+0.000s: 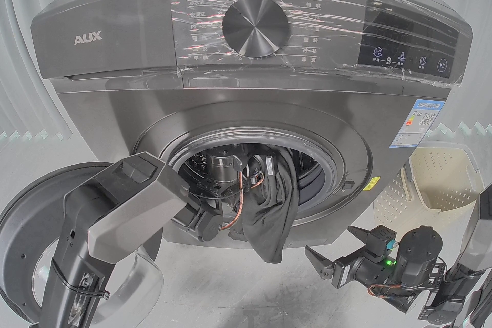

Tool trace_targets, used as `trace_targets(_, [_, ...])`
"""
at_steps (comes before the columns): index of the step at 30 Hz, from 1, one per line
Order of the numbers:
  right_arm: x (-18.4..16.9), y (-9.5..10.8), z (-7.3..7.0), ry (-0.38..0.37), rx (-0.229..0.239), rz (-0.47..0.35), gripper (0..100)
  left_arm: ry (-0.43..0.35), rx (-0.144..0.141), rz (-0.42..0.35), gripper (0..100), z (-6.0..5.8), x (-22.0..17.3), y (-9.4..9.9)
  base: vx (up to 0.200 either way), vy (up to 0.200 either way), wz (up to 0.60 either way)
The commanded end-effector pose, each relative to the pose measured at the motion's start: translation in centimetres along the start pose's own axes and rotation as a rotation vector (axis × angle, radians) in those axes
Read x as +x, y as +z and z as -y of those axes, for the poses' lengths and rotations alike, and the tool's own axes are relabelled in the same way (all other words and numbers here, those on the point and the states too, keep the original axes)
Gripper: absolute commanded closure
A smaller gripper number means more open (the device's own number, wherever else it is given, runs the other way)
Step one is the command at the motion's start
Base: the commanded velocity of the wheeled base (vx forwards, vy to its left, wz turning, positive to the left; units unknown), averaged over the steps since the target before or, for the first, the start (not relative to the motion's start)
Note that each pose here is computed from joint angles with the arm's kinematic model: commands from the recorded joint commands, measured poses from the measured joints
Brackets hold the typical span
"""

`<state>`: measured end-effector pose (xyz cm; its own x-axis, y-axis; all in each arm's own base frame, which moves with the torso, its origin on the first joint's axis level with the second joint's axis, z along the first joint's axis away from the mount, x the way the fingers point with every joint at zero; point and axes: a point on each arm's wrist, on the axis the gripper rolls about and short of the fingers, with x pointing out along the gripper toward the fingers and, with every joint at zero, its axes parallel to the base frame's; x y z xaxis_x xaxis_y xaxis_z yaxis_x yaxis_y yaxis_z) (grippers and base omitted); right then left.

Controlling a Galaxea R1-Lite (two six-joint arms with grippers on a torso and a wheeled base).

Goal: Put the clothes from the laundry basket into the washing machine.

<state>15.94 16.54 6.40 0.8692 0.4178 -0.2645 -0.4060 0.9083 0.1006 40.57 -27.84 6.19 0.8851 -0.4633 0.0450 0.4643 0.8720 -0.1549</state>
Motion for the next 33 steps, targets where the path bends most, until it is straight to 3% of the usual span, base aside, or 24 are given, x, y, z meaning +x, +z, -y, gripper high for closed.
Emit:
trace_targets(1, [-0.1, -0.1, 0.1, -0.001, -0.005, -0.006, 0, 0.055, 0.025, -0.013, 100, -1.7, 3.1, -1.9, 0.0, 0.0, 0.0])
trace_targets(5, [-0.1, -0.2, 0.1, 0.001, -0.003, -0.011, 0, 0.091, 0.024, -0.006, 100, -2.6, 4.7, -1.0, 0.0, 0.0, 0.0])
trace_targets(12, [-0.2, -0.2, 0.2, -0.001, -0.004, -0.013, 0, 0.135, 0.017, 0.045, 100, -2.7, 6.8, -0.5, 0.0, 0.0, 0.0])
trace_targets(14, [-0.2, -0.2, 0.3, -0.004, -0.005, -0.013, 0, 0.152, 0.019, 0.035, 100, -3.0, 6.9, -1.1, 0.0, 0.0, 0.0])
trace_targets(22, [-0.2, -0.2, 0.3, -0.005, -0.005, -0.014, 0, 0.175, 0.015, 0.046, 100, -3.5, 6.9, -0.4, 0.0, 0.0, 0.0])
trace_targets(23, [-0.2, -0.2, 0.3, -0.005, -0.005, -0.011, 0, 0.175, 0.014, 0.046, 0, -3.5, 6.9, -0.3, 0.0, 0.0, 0.0])
trace_targets(28, [-0.2, -0.2, 0.3, -0.006, -0.006, -0.016, 0, 0.16, 0.013, 0.034, 0, -2.6, 6.5, 0.0, 0.0, 0.0, 0.0])
trace_targets(33, [-0.2, -0.2, 0.4, -0.009, -0.003, -0.012, 0, 0.129, 0.027, -0.062, 0, -1.1, 4.5, -0.1, 0.0, 0.0, 0.0])
